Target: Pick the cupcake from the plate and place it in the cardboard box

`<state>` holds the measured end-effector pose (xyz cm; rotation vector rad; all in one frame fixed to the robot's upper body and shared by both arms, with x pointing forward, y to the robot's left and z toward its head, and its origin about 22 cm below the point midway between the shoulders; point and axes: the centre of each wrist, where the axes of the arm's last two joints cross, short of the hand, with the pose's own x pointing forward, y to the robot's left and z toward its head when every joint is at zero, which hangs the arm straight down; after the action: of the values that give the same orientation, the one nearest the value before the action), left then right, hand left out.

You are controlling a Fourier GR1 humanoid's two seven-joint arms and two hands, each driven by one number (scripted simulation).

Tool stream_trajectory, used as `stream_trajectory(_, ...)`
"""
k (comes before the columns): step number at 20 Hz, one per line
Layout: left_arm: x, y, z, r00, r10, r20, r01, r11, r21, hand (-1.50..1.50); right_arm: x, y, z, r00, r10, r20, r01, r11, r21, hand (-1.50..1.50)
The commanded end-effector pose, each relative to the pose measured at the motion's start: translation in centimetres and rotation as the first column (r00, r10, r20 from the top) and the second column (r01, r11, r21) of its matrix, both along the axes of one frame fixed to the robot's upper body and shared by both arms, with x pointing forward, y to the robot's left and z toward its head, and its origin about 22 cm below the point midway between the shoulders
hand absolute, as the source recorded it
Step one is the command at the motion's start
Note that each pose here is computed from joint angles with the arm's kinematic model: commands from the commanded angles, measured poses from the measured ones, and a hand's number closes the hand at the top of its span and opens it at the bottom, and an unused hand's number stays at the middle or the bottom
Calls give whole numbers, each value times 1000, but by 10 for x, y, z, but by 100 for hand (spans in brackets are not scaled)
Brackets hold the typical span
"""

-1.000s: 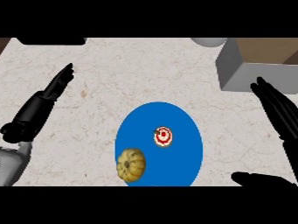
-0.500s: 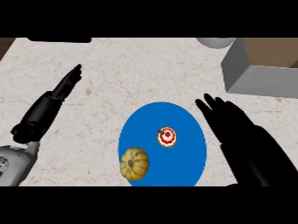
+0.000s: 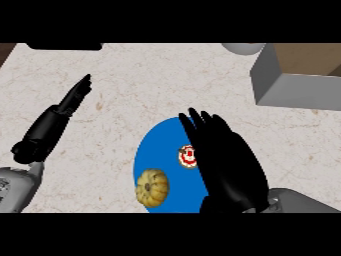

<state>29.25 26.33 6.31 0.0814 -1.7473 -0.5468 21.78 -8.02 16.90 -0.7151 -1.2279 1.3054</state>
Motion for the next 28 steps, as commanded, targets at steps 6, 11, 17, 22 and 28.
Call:
stream_trajectory(6, 4, 2, 0, 1000, 14, -1, -14, 1000, -13, 0, 4, 62, -13, 982, -169, -80, 152, 972, -181, -150)
stream_trajectory(11, -1, -2, 0, 1000, 25, 9, -25, 1000, -5, 0, 16, 69, -16, 976, -215, -44, 201, 955, -217, -150)
stream_trajectory(17, -1, 7, 5, 1000, 29, -6, -29, 1000, -10, 0, 25, 67, -33, 975, -218, -47, 199, 947, -251, -150)
stream_trajectory(22, 0, -9, 0, 1000, 19, 18, -19, 1000, -15, 0, 30, 79, -43, 973, -223, -66, 195, 934, -298, -150)
stream_trajectory(28, 6, -4, 13, 999, 29, 20, -29, 1000, 5, 0, 44, 75, -53, 971, -228, -68, 201, 939, -278, -150)
